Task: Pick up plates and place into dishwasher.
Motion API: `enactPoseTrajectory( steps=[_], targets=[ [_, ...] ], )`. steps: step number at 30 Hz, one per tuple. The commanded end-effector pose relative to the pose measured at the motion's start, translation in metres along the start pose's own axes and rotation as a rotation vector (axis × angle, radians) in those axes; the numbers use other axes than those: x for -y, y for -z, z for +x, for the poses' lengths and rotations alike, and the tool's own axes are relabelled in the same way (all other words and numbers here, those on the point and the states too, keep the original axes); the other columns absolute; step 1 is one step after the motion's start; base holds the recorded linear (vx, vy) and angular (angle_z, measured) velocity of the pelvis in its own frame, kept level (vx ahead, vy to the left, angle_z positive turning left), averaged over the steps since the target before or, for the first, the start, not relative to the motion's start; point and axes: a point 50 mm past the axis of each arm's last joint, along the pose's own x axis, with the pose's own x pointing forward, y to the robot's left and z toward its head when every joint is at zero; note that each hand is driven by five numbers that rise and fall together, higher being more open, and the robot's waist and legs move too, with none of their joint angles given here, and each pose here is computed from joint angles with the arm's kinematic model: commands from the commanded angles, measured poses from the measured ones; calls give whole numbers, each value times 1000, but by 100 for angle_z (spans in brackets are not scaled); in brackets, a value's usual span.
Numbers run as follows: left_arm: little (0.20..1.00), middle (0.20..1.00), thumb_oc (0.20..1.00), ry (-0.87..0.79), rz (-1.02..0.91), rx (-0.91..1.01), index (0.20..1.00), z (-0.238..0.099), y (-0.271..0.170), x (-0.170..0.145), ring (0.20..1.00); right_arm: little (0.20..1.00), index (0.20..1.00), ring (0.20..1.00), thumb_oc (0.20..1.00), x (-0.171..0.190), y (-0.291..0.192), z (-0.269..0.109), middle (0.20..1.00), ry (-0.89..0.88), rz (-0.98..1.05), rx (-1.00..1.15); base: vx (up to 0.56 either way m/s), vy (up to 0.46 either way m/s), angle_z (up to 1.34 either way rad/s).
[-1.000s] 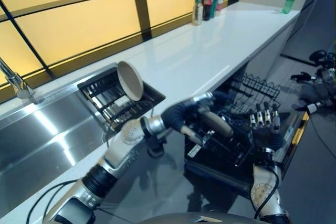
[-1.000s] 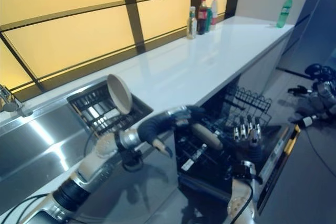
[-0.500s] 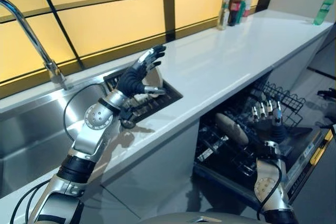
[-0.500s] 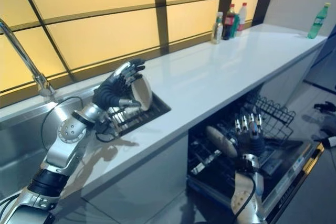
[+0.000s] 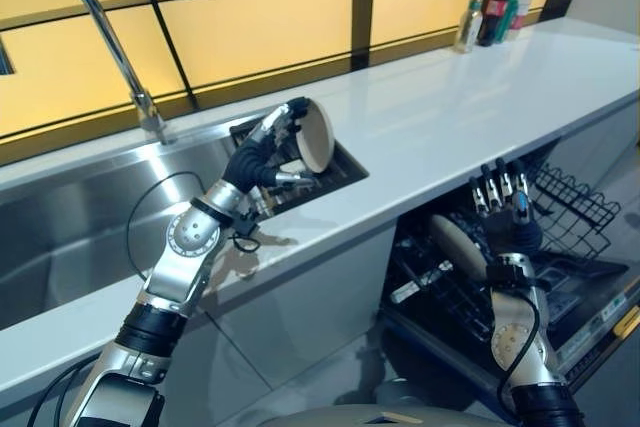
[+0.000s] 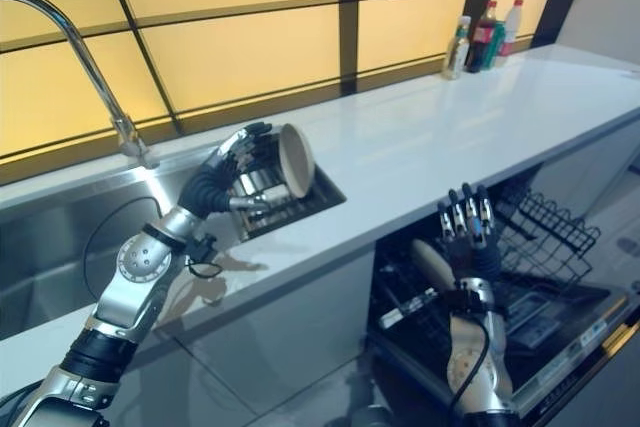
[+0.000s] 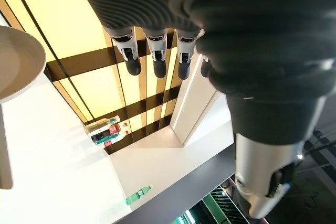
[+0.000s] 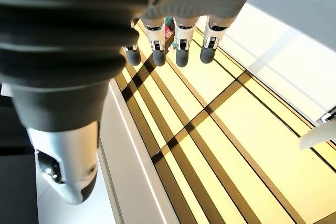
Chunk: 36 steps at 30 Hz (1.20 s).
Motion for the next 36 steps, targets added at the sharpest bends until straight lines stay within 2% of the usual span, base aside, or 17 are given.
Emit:
enactPoseTrajectory(
  steps=[1,6,11,16,24,31,36],
  targets=[
    [1000,1000,1000,-43,109,108,1000,3,-25,-21,1000,1000,1000,1000,1000,-26,-26,22,1000,-150,-38,93,182,-65,15],
    [1000,1000,1000,-92,380,43,1000,3,-26,-43,1000,1000,1000,1000,1000,-15,-26,15,1000,-127,-92,41,205,-53,10],
    [1000,1000,1000,-171,599,-26,1000,-6,-30,-81,1000,1000,1000,1000,1000,1,-32,2,1000,-97,-92,-20,176,-16,-6],
    [1000,1000,1000,-206,604,-15,1000,-7,-35,-90,1000,1000,1000,1000,1000,8,-34,-2,1000,-96,-105,-46,85,7,-1],
    [1000,1000,1000,-170,496,96,1000,-3,-37,-60,1000,1000,1000,1000,1000,12,-33,-16,1000,-101,-79,-58,64,12,30],
    [1000,1000,1000,-150,472,175,1000,-3,-51,-50,1000,1000,1000,1000,1000,-1,-31,-10,1000,-158,-53,-40,-10,4,8],
    [1000,1000,1000,-164,524,210,1000,8,-61,-55,1000,1000,1000,1000,1000,-11,-33,-1,1000,-203,-51,-18,-88,16,2]
  ],
)
